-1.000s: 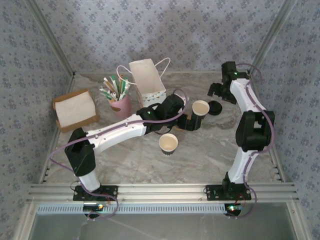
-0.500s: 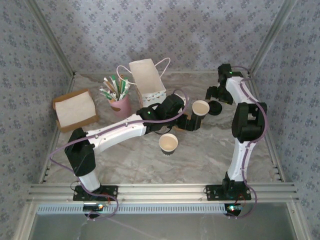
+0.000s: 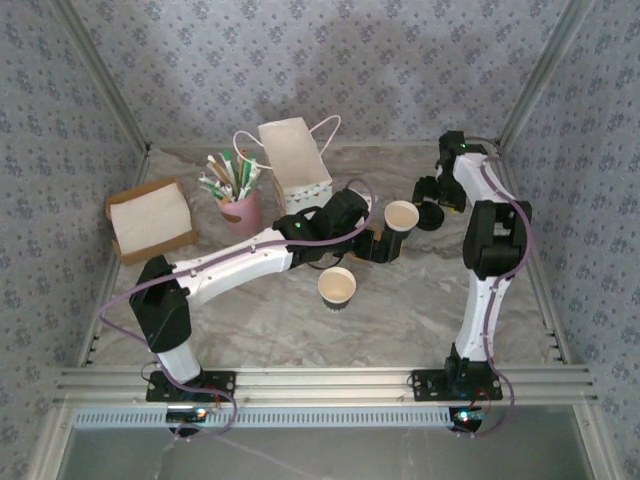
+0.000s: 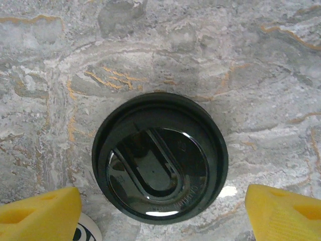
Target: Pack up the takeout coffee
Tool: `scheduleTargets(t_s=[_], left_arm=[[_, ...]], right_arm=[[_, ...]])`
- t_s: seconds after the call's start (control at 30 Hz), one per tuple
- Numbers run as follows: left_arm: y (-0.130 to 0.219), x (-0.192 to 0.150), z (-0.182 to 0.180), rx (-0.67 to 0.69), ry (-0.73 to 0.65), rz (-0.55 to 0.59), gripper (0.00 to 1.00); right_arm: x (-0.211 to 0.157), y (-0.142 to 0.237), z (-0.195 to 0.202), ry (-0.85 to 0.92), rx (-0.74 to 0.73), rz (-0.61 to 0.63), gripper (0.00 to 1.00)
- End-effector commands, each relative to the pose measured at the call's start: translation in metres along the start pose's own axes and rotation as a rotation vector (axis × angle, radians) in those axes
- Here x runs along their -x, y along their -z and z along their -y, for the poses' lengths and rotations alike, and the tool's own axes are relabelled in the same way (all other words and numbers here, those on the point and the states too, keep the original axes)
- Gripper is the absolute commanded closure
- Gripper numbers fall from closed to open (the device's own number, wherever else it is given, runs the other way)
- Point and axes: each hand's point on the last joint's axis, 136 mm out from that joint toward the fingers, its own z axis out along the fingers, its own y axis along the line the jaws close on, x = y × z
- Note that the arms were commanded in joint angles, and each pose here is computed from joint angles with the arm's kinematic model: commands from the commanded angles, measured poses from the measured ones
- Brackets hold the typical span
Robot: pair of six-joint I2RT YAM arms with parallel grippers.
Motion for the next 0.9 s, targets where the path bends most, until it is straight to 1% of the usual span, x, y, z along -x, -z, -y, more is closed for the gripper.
scheduleTargets(t_s=[0.0, 0.27, 0.87], left_arm=[[0.001, 0.004, 0.005, -0.001, -0.002, 0.004, 0.01], [-0.002, 0.004, 0.005, 0.001, -0.002, -0.002, 0.01], [-0.007, 0.002, 0.003, 0.010, 0.000, -0.014, 0.01]], right_arm=[[0.001, -0.003, 0.002, 0.024, -0.005, -0.021, 0.13], [0.001, -0.013, 0.004, 0.035, -0.021, -0.043, 0.11], [-0.008, -0.025, -0.004, 0.070, -0.024, -0.086, 0.14]])
